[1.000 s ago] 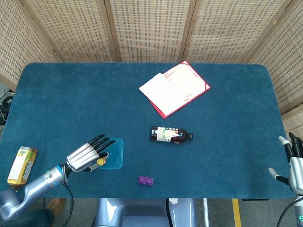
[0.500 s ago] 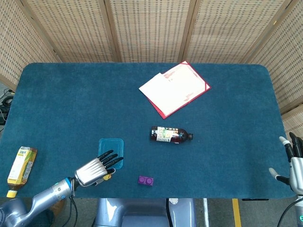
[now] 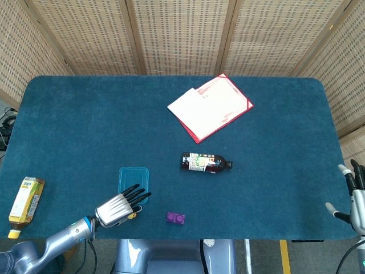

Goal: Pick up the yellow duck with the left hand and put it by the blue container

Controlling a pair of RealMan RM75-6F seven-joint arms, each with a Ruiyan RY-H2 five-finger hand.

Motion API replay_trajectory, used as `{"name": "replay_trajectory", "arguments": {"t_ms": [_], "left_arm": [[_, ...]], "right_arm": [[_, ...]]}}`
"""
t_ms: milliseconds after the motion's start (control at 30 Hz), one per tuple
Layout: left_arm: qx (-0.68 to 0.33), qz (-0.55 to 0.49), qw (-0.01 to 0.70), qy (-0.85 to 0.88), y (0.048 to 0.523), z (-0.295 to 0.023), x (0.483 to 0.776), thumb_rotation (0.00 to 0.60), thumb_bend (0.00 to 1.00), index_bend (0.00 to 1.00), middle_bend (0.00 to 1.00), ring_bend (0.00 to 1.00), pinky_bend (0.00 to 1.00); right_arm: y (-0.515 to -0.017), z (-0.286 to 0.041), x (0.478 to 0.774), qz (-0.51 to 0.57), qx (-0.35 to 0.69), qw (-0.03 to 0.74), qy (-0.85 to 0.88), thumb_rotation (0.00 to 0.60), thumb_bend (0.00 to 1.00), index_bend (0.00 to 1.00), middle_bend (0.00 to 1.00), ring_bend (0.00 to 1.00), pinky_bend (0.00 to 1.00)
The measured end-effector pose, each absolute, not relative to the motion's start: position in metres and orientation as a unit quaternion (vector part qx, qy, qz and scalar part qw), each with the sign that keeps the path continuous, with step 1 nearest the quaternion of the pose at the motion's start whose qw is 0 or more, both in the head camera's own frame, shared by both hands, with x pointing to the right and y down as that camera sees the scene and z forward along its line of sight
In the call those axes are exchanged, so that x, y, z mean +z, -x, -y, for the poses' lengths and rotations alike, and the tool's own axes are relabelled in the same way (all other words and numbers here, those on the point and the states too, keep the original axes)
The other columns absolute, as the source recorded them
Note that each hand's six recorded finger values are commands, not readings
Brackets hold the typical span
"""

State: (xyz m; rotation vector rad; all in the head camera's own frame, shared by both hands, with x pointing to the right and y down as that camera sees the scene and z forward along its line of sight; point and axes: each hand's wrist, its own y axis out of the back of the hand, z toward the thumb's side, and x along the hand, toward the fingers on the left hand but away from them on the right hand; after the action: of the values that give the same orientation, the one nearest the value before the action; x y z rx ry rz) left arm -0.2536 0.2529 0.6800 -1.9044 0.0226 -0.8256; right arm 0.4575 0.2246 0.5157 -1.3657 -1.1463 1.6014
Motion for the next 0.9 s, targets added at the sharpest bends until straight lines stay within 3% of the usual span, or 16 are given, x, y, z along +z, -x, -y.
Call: {"name": "replay_trajectory", "arguments": {"t_ms": [233,333,600,733,900], "left_arm": [[-0.346,-0.004,0.502,0.792,0.254,-0.253,0.682,0.600,0.30,0.37,0.00,0.00,0.00],[-0.345,-0.005,0.500,0.794,0.255,-0.254,0.681,0.600,0.23,0.28,0.00,0.00,0.00],[-0.341,-0.023,0.499,0.796,0.258,-0.247,0.672,0.600,0.22,0.10,0.00,0.00,0.00],[-0.337,-0.063,0.499,0.796,0.263,-0.231,0.655,0.600,0.21,0.00,0.00,0.00,0.00],[-0.360,-0.148,0.493,0.778,0.287,-0.193,0.623,0.600,0.15,0.00,0.00,0.00,0.00]], "right_arm": [[-0.458,-0.224,0.515,0.446,0.622,0.363,0.531,0.600,0.00,0.13,0.00,0.00,0.00],[-0.458,-0.225,0.515,0.447,0.622,0.363,0.531,0.600,0.00,0.13,0.00,0.00,0.00],[-0.458,-0.225,0.514,0.448,0.621,0.362,0.531,0.600,0.00,0.13,0.00,0.00,0.00],[-0.458,-0.225,0.513,0.450,0.618,0.362,0.533,0.600,0.00,0.13,0.00,0.00,0.00],[-0.456,-0.226,0.510,0.452,0.614,0.361,0.536,0.600,0.00,0.13,0.00,0.00,0.00]]}}
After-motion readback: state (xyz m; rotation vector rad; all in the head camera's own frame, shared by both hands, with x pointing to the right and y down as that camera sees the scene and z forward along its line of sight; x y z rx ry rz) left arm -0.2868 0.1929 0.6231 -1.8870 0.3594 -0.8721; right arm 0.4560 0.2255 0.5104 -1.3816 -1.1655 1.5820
